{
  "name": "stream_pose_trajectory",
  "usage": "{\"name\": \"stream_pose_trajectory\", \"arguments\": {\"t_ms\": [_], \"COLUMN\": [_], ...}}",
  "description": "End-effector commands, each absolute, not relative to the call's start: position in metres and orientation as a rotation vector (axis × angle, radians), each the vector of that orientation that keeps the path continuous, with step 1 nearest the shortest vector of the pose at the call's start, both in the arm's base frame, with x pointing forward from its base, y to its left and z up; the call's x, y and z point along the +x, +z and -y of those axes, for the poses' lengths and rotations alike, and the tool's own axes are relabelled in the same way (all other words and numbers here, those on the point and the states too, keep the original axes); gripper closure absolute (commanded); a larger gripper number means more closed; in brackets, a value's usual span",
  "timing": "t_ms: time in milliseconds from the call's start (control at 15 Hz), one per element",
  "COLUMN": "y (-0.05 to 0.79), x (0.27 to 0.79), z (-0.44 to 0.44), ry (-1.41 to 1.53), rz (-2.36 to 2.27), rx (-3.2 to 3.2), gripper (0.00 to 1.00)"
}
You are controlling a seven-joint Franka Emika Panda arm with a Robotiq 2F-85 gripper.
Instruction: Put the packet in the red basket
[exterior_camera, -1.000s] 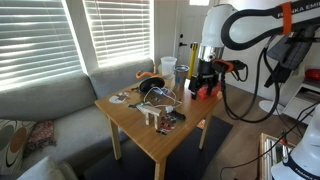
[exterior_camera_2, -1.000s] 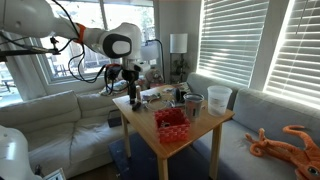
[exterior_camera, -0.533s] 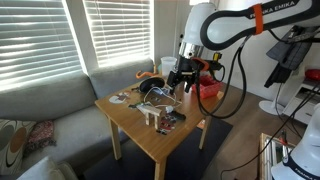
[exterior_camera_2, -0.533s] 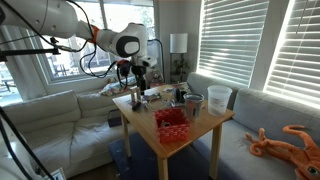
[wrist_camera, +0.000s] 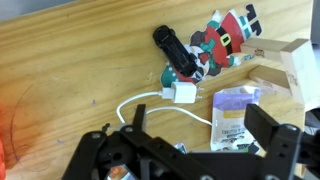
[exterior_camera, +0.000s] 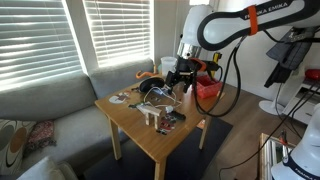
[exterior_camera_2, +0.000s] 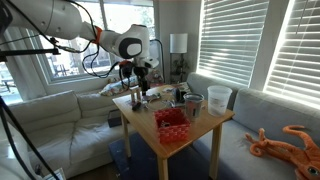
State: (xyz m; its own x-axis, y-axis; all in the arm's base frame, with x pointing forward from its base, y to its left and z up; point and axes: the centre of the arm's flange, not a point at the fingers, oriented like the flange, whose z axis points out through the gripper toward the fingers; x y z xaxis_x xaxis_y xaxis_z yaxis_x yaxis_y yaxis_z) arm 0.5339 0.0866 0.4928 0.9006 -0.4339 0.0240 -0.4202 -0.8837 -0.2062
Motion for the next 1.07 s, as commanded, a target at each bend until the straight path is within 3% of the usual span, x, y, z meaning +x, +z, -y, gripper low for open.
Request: {"name": "stream_pose_trajectory", "arguments": {"t_ms": [0, 800, 933, 1000], "y": [0.477, 0.415, 0.411, 0.410], "x": [0.557, 0.594, 0.597, 0.599], "z": [-0.072, -0.069, -0.066, -0.065], "ry": [-0.137, -0.193, -0.214, -0.223], "rz": [-0.642, -0.586, -0.583, -0.584], "rx": [-2.772, -2.601, -2.564, -2.541], "gripper": [0.00, 0.01, 0.09, 0.21]}}
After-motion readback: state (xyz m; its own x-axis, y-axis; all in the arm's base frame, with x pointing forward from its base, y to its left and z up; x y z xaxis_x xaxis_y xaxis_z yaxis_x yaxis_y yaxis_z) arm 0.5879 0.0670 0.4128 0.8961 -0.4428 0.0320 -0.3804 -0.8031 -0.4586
